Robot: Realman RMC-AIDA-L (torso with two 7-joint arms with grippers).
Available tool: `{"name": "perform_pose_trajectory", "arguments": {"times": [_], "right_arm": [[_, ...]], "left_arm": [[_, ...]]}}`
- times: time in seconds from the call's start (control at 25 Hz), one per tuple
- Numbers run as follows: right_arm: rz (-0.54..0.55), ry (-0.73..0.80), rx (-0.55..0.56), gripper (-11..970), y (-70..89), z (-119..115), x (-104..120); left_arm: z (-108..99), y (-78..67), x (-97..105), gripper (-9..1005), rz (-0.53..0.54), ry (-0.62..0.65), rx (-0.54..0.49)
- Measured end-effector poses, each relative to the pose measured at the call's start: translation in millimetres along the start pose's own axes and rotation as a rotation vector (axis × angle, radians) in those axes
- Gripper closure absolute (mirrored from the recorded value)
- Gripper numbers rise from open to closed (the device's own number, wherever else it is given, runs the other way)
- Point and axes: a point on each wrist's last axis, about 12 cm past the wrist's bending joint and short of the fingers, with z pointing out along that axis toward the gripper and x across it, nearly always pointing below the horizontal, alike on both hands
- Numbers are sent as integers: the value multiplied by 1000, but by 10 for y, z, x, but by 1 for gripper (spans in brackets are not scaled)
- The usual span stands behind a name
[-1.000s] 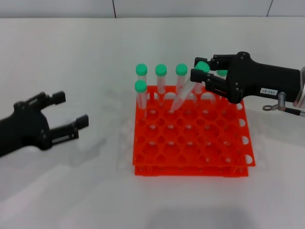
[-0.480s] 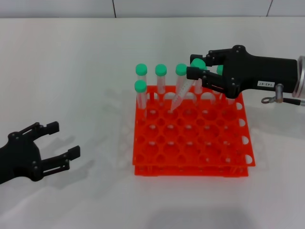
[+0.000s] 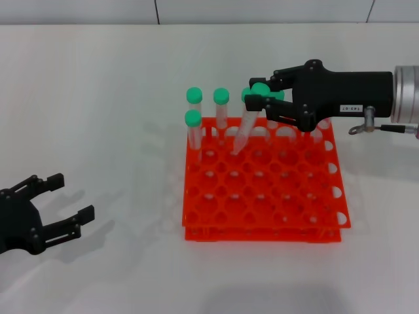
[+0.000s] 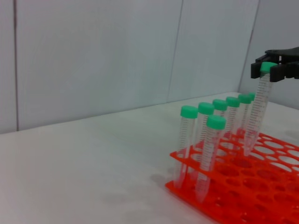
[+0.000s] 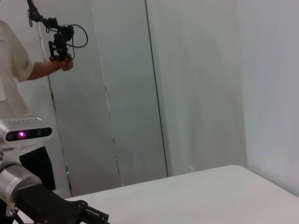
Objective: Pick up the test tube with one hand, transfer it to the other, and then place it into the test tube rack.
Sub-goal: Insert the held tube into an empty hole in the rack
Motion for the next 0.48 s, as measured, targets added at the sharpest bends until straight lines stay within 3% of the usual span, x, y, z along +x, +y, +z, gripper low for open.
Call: {"name": "perform_pose_trajectory", "arguments": {"times": [0.48], "right_arm": [[-40, 74, -12, 668, 12, 222, -163]], "left_arm": [[-26, 16, 25, 110, 17, -6, -16]]}}
